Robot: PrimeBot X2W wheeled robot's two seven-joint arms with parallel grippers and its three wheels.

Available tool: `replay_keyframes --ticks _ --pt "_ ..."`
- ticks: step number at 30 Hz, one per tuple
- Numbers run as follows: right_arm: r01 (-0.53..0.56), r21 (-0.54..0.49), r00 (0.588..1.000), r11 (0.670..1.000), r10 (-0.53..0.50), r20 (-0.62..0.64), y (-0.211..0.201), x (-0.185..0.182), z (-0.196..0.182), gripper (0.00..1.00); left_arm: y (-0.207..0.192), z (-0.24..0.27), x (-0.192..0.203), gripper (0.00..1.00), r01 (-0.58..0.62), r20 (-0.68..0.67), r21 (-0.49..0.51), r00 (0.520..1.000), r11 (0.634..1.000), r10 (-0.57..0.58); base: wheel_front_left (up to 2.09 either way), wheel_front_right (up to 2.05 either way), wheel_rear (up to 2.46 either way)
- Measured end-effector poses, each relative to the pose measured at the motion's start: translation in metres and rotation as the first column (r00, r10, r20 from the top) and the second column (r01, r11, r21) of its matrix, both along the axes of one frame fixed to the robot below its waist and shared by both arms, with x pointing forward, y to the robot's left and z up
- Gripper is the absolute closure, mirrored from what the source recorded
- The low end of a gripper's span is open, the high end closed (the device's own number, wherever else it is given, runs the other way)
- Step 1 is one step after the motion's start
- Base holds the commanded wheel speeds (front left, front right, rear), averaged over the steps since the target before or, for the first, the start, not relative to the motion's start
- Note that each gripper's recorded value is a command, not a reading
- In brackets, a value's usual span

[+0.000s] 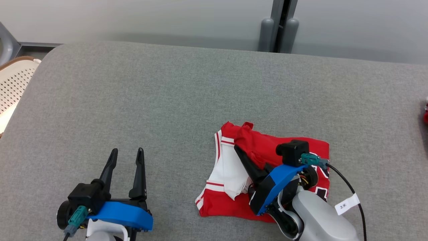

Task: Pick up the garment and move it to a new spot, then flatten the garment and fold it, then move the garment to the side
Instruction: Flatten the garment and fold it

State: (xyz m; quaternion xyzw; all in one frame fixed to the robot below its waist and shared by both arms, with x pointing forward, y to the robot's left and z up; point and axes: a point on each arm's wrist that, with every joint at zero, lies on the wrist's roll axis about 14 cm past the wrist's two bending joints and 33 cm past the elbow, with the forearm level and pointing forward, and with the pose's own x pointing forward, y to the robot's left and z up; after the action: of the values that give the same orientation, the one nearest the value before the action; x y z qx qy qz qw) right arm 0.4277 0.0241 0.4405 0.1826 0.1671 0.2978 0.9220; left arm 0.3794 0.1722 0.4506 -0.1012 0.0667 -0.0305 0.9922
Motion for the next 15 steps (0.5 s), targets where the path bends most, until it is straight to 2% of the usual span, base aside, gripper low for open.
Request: replay_keyframes --ticks 1,2,3,8,15 --pt "-0.011 -0.010 1.000 1.000 0.011 -0.005 0.002 0.000 -0.003 0.80 0.001 -0.001 -0.001 0.00 -0.003 -0.001 0.002 1.000 1.000 0.003 0.00 0.00 0.00" --pt "-0.019 -0.009 1.000 1.000 0.019 -0.007 0.005 0.000 -0.004 0.05 0.001 -0.001 -0.001 0.00 -0.007 -0.003 0.000 1.000 1.000 0.007 0.00 0.00 0.00" --pt "-0.032 -0.009 0.999 0.999 0.032 -0.004 0.009 0.000 -0.003 0.00 0.001 -0.001 -0.001 0.00 -0.008 -0.003 -0.003 1.000 1.000 0.008 0.00 0.00 0.00" --pt "-0.083 0.008 0.996 0.997 0.083 0.019 0.026 -0.003 0.005 0.00 0.000 -0.002 -0.002 0.00 -0.010 -0.004 -0.008 1.000 1.000 0.010 0.00 0.00 0.00" --pt "-0.039 -0.013 0.992 0.999 0.040 0.122 0.013 0.010 0.022 0.00 -0.008 0.001 0.001 0.00 0.010 0.009 -0.013 1.000 1.000 -0.010 0.00 0.00 0.00"
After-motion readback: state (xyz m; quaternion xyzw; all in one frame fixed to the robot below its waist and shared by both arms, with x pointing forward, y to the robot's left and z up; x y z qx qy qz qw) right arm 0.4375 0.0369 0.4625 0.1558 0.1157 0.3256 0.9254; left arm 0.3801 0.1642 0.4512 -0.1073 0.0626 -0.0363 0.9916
